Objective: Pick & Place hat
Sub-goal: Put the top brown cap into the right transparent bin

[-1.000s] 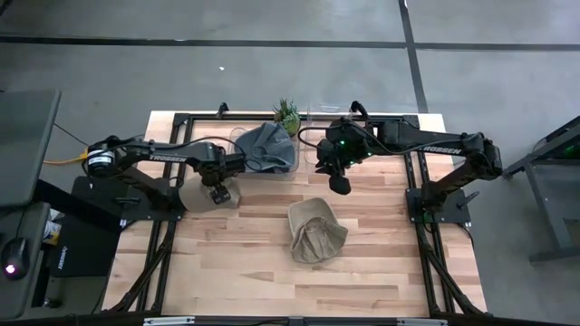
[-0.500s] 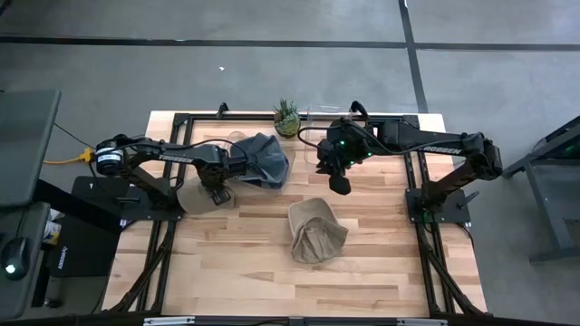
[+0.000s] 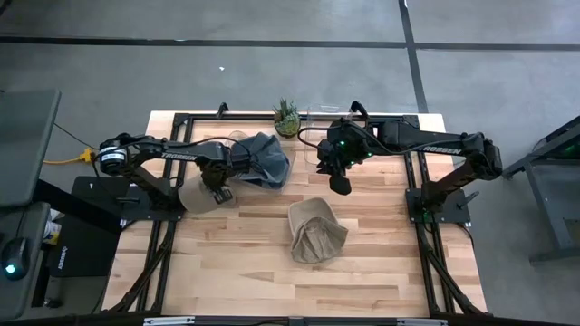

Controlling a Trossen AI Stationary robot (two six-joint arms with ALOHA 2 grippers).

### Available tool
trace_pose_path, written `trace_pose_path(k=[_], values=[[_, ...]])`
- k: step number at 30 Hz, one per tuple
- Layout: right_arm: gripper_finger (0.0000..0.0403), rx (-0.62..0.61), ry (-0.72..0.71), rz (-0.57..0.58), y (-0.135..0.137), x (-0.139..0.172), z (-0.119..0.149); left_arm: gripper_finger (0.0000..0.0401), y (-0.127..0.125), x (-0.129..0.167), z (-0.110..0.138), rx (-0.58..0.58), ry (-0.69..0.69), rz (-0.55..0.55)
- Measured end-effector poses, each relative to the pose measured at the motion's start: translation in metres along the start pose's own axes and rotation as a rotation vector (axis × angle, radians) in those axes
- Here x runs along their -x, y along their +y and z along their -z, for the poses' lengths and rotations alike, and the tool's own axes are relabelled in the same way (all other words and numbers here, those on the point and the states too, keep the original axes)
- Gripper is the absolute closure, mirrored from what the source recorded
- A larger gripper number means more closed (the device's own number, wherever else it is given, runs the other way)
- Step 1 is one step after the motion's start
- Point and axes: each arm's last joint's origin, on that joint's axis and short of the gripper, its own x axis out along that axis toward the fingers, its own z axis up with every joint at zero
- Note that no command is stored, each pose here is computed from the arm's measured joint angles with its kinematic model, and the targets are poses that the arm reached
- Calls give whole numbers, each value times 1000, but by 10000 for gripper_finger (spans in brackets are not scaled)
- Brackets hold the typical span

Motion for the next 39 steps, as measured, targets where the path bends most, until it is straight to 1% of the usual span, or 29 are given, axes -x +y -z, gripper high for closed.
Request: trace_pose_path(k=[9,20,27,31,33,36,39], values=[[336,-2,0,1,0,0,0,401,2,22,-2,0,20,-31],[336,-1,-7,4,0,3,0,401,7,55,3,-6,92,-52],[336,-8,-50,54,-3,20,1,401,8,76,3,-5,104,4],[336,-24,-81,68,-6,33,2,401,9,90,4,-14,103,8],[336,-26,-91,72,-6,39,3,401,10,97,3,-13,82,12],[336,-32,-100,78,-8,46,5,401,9,108,2,-8,42,55],[336,-31,-106,79,-7,50,6,401,10,120,1,-6,-4,73]])
